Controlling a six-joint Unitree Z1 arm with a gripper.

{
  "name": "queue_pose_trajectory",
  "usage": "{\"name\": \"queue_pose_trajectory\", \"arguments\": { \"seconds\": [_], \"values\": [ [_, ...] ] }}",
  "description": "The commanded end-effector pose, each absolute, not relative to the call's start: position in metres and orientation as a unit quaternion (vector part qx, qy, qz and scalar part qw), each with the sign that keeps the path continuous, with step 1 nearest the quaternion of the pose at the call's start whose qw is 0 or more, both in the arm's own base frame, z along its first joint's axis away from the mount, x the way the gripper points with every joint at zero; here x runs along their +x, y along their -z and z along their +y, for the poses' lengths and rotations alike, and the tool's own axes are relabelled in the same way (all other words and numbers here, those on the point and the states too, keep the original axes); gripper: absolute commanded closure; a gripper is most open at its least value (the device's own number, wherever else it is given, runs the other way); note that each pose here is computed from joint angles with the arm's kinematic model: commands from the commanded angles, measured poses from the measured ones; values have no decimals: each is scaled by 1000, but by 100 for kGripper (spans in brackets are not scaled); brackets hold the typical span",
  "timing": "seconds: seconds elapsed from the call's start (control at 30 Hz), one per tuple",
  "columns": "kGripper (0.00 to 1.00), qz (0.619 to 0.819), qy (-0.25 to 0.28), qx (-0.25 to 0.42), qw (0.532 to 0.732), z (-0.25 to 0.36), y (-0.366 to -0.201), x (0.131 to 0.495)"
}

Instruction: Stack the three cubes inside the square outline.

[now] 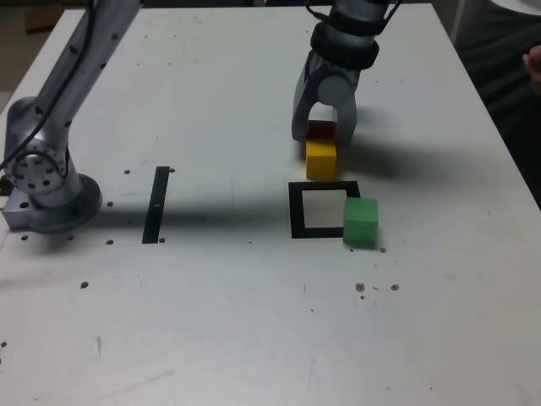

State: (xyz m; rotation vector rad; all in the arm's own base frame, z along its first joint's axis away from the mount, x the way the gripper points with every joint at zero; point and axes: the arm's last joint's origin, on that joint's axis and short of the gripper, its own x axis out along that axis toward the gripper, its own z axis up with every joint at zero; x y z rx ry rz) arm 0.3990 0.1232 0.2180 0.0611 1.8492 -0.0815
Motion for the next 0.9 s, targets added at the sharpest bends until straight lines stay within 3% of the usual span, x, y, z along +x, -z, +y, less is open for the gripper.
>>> {"name": "queue_pose_trajectory", "arguments": {
  "seconds": [0.0, 0.2, 0.47, 0.67, 0.87],
  "values": [
    [70, 800, 34, 28, 598, 124, -217, 399],
    [70, 799, 21, 36, 600, 124, -228, 393],
    [70, 794, -2, 45, 607, 118, -258, 373],
    [70, 789, -10, 57, 612, 97, -278, 361],
    [70, 788, -10, 60, 612, 67, -289, 350]
  ]
}}
